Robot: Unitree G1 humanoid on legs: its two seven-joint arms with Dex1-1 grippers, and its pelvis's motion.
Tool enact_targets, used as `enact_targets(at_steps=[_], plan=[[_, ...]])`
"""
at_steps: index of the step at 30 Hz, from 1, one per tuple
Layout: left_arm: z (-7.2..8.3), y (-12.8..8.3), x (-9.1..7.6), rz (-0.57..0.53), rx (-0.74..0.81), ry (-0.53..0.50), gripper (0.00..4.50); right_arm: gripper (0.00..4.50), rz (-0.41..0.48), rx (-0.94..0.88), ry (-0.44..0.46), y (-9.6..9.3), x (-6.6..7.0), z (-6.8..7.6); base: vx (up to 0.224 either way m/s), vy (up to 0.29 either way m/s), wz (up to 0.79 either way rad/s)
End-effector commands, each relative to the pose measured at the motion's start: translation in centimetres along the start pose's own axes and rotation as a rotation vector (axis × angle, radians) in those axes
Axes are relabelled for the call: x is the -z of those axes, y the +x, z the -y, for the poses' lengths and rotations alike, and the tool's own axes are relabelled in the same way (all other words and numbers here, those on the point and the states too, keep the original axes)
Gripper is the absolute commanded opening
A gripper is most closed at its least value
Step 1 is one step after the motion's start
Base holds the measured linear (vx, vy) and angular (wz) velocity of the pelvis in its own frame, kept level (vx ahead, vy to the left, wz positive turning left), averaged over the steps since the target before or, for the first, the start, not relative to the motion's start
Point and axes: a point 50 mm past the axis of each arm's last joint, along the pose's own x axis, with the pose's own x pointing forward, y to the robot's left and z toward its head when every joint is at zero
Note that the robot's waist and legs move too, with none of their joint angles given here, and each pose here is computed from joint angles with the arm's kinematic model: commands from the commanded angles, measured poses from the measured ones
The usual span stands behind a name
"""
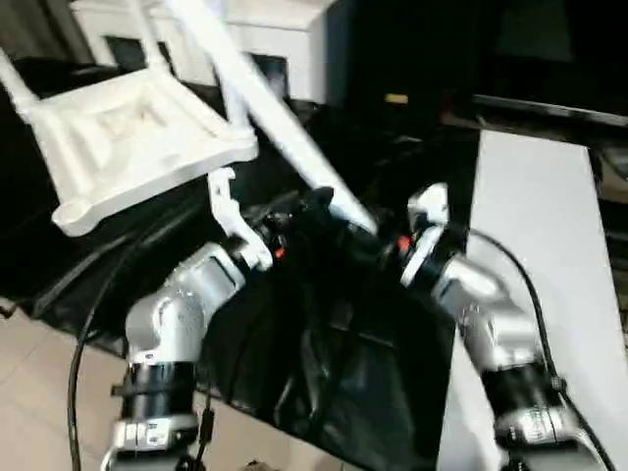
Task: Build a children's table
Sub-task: Pick table leg
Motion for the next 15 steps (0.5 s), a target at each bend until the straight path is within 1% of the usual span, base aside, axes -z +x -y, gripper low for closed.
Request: enact_targets(at_steps=[1,6,7,10,11,13,15], plan=[[0.5,0.2,-0.1,-0.006,0.034,-0.003,4.50,1.21,0.028,-0.035,-0.015,0.2,-1.0,-0.7,0.000,0.000,0.00],[-0.1,0.0,0.2,-0.021,-0.001,-0.033,4.50,1.21,0.024,-0.043,-0.008,0.3,-1.3,-1.0,0.000,0.000,0.00],[-0.1,0.0,0.2,-0.023,-0.001,-0.043,4.23,1.21,0.022,-0.055,-0.005,0.3,-1.4,-1.1,0.000,0.000,0.00],[-0.1,-0.1,0.3,-0.027,0.010,-0.058,4.23,1.21,0.019,-0.065,-0.001,0.3,-1.5,-1.3,0.000,0.000,0.00],[-0.1,0.0,0.3,-0.026,0.018,-0.063,4.14,1.21,0.017,-0.070,0.002,0.4,-1.5,-1.5,0.000,0.000,0.00],[0.0,0.0,0.2,-0.019,0.026,-0.069,3.81,1.21,0.015,-0.074,0.003,0.4,-1.5,-1.6,0.000,0.000,0.00],[0.1,0.1,0.1,-0.006,0.034,-0.083,3.79,1.21,0.010,-0.079,0.006,0.4,-1.5,-1.8,0.000,0.000,0.00]])
